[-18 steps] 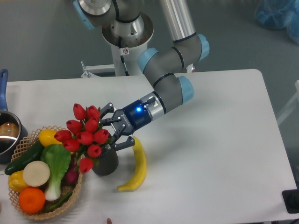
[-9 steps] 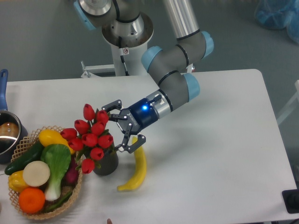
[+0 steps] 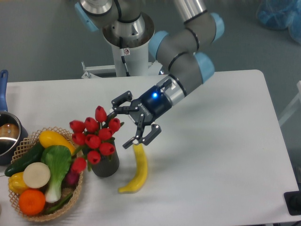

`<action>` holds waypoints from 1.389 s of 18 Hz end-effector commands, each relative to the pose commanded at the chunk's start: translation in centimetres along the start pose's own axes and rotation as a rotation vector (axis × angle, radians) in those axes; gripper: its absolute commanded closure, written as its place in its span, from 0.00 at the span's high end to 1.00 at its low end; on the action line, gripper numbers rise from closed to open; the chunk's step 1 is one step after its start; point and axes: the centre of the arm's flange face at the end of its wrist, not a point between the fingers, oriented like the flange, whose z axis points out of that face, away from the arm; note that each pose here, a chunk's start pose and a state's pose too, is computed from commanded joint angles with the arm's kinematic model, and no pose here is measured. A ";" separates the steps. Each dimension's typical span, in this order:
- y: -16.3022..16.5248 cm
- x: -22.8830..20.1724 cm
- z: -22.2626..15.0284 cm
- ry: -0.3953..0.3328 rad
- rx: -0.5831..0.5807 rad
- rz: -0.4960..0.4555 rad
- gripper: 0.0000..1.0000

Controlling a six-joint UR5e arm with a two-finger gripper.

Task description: Insert the flowers into the vase

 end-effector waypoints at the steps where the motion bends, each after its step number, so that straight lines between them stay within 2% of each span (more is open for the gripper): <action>1: -0.5 0.0 -0.4 -0.009 -0.020 0.001 1.00; 4: -1.4 0.2 -1.4 -0.030 -0.031 -0.049 1.00; 6: -2.2 0.2 -3.1 -0.069 -0.073 -0.027 1.00; 7: -2.9 0.0 -4.2 -0.097 -0.118 -0.004 1.00; 10: -4.0 0.1 -6.2 -0.175 -0.396 0.056 1.00; 13: -5.0 1.2 -7.6 -0.214 -0.517 0.096 1.00; 17: -5.9 3.0 -9.3 -0.240 -0.686 0.139 1.00; 20: -7.1 4.2 -9.3 -0.230 -0.803 0.194 1.00; 25: -8.6 5.1 -8.7 -0.233 -0.842 0.234 1.00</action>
